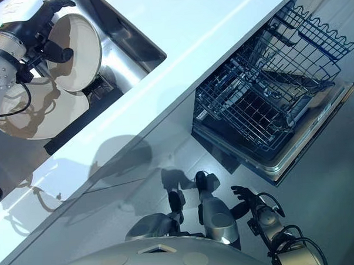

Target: Pick up plates and place into dishwasher.

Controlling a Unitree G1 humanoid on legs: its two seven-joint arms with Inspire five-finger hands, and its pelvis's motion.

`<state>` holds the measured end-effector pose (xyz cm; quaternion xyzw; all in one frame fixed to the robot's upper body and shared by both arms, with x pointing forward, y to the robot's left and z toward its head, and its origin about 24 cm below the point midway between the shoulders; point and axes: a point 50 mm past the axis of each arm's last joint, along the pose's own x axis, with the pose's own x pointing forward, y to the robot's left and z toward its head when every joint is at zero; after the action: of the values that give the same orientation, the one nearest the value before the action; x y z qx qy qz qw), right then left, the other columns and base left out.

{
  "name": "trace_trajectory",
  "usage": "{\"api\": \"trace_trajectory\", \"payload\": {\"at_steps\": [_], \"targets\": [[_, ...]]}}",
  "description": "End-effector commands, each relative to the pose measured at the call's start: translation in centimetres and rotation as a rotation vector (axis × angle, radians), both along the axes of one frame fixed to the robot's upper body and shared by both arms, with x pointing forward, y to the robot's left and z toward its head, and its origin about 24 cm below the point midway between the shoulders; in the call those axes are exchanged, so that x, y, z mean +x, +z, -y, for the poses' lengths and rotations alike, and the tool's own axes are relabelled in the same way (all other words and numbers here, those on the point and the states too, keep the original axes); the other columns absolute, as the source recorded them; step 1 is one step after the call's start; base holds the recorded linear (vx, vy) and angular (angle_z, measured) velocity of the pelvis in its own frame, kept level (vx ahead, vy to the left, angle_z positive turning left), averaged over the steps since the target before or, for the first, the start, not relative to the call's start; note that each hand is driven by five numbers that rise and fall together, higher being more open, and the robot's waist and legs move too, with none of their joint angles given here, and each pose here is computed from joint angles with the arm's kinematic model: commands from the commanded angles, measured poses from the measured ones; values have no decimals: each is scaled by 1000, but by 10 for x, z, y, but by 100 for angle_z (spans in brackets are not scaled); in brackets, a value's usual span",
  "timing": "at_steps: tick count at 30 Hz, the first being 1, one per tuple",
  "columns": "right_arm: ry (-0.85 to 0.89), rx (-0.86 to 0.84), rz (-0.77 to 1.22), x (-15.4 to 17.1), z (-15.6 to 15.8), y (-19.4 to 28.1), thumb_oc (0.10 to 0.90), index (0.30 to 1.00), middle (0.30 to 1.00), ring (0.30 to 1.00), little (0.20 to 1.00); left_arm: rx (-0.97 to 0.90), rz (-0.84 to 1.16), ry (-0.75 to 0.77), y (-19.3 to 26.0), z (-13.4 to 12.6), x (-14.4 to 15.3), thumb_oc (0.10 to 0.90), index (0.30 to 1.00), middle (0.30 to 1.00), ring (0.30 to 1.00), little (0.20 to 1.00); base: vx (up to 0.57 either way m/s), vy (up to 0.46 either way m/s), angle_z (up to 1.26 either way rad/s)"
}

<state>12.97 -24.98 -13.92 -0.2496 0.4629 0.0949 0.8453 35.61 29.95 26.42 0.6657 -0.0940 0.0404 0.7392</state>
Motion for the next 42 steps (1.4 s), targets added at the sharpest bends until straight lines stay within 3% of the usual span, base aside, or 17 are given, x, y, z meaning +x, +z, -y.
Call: {"api": "trace_trajectory", "payload": {"at_steps": [1, 2, 3, 6, 9, 10, 12, 13, 14, 17, 18, 20, 22, 29, 32, 36, 42], "targets": [[-25, -28, 21, 1, 19, 7, 800, 900, 900, 900, 900, -43, 135, -55, 55, 4, -6, 800, 900, 900, 900, 900, 0, 0, 0], [-26, -27, 23, 2, 20, 8, 800, 900, 900, 900, 900, -25, 114, -64, 53, 7, -5, 687, 804, 804, 804, 787, 0, 0, 0], [-25, -27, 23, 2, 20, 8, 800, 900, 900, 900, 900, -27, 100, -71, 52, 7, -5, 372, 533, 533, 533, 472, 0, 0, 0], [-16, -29, 26, 4, 21, 9, 800, 900, 900, 900, 900, -16, 47, -70, 48, 9, -4, 210, 394, 394, 394, 310, 0, 0, 0], [-9, -34, 35, 7, 20, 10, 800, 900, 900, 900, 900, 14, -16, -50, 43, 6, -3, 202, 387, 387, 387, 302, 0, 0, 0], [-11, -35, 39, 8, 21, 10, 800, 900, 900, 900, 900, 29, -32, -43, 41, 5, -4, 100, 300, 300, 300, 200, 0, 0, 0], [-17, -37, 48, 10, 21, 11, 800, 900, 900, 900, 900, 51, -57, -32, 38, 2, -4, 130, 326, 326, 326, 230, -34, -37, 0], [-22, -37, 53, 11, 21, 12, 800, 900, 900, 900, 900, 53, -62, -32, 36, -1, -6, 265, 441, 441, 441, 365, -33, -39, 1], [-24, -40, 53, 12, 22, 12, 800, 900, 900, 900, 900, 52, -67, -33, 36, -2, -6, 273, 448, 448, 448, 373, -27, -44, 1], [-34, -45, 54, 13, 22, 12, 800, 900, 900, 900, 900, 51, -69, -47, 35, -2, -9, 267, 444, 444, 444, 367, -13, -40, 1], [-37, -46, 55, 13, 22, 12, 800, 900, 900, 900, 900, 40, -62, -54, 36, -2, -10, 193, 380, 380, 380, 293, -19, -39, 4], [-43, -47, 55, 14, 23, 12, 800, 900, 900, 900, 900, 14, -35, -74, 39, 0, -11, 180, 368, 368, 368, 280, -26, -44, 5], [-48, -43, 54, 14, 22, 12, 800, 900, 900, 900, 900, -2, 0, -87, 43, 3, -13, 100, 300, 300, 300, 200, -26, -51, 6], [-111, 29, 194, 30, 20, 23, 800, 900, 900, 900, 900, -76, 123, -112, 57, 4, -20, 100, 300, 300, 300, 200, -28, -52, 8], [-93, 175, 338, 58, 9, 45, 800, 900, 900, 900, 900, -107, 236, -84, 69, -2, -26, 100, 300, 300, 300, 200, -29, -71, 3], [82, 612, 364, 82, -32, 80, 800, 900, 900, 900, 900, -151, 423, -48, 97, -24, -43, 100, 300, 300, 300, 200, -42, -99, -2], [31, 823, 657, 106, -20, 142, 800, 900, 900, 900, 900, -126, 687, -38, 124, -39, -71, 100, 300, 300, 300, 200, -29, -89, 2]]}}
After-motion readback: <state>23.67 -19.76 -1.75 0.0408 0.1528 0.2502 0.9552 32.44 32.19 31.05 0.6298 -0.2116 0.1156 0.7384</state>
